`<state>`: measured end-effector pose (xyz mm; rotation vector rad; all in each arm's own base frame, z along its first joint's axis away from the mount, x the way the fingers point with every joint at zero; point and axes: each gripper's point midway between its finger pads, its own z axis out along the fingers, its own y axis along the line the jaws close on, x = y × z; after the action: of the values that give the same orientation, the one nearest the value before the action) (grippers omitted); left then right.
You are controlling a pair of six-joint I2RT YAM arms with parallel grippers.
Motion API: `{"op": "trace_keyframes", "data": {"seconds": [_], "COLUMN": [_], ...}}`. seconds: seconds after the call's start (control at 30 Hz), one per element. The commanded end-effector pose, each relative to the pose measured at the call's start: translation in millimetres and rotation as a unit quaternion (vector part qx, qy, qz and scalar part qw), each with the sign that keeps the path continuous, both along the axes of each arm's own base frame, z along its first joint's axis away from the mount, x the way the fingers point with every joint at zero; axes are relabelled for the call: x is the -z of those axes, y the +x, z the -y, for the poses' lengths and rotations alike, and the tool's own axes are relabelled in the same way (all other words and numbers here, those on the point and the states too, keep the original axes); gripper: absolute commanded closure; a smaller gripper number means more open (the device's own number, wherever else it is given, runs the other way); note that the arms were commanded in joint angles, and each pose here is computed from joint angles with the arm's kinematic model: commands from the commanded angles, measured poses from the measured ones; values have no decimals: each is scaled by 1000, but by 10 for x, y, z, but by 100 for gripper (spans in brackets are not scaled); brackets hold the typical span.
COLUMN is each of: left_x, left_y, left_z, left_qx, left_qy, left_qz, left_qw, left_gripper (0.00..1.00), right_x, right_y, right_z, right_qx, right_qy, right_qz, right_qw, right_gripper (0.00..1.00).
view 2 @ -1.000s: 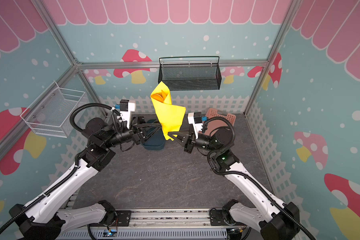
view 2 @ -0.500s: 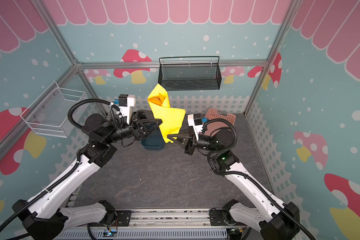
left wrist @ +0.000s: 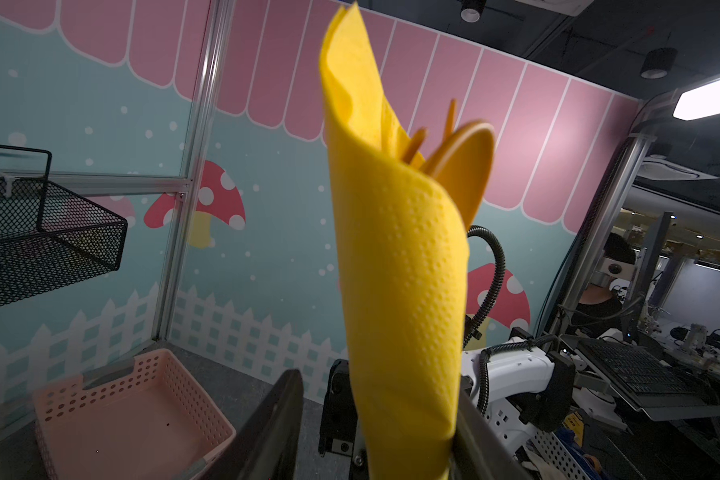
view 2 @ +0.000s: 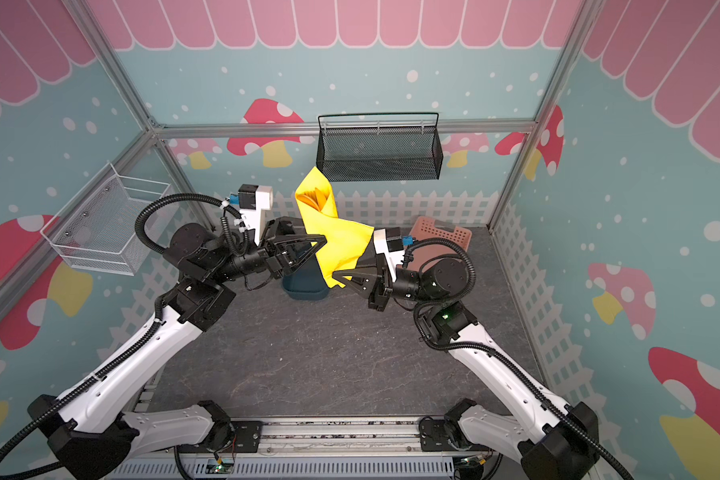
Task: Place the utensils on the paper napkin and roll it up
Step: 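Raise the upright napkin bundle higher with both grippers above the teal tray, then open the right gripper and draw it back from the napkin flap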
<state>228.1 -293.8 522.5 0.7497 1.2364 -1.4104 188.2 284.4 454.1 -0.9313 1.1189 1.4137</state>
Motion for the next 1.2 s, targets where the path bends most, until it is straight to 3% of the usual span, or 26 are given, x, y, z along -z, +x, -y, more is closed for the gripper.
{"op": "trace_keyframes", "data": {"seconds": [0.0, 0.33, 0.8, 0.93, 1.07, 1.17], "left_x": [-95, -82, -104, -109, -136, -138], "left_y": [-66, -68, -91, -86, -107, -106], "left_z": [20, 57, 22, 8, -12, -14], "left_qx": [14, 20, 10, 5, 4, 3], "left_qy": [-5, -4, -5, -7, -11, -11], "left_qz": [13, 12, 23, 24, 27, 27], "left_qw": [1000, 1000, 1000, 1000, 1000, 1000], "left_gripper": [50, 58, 86, 89, 90, 91], "right_x": [-158, -155, -126, -110, -129, -197], "right_y": [-105, -90, 4, 36, 20, -5], "right_z": [-6, -41, -9, 33, 85, 115], "right_qx": [-16, -16, 21, 42, 54, 57], "right_qy": [12, 9, 15, 22, 30, 37], "right_qz": [28, 25, 14, 8, 8, 13], "right_qw": [999, 1000, 1000, 999, 998, 998], "right_gripper": [100, 100, 100, 86, 61, 51]}}
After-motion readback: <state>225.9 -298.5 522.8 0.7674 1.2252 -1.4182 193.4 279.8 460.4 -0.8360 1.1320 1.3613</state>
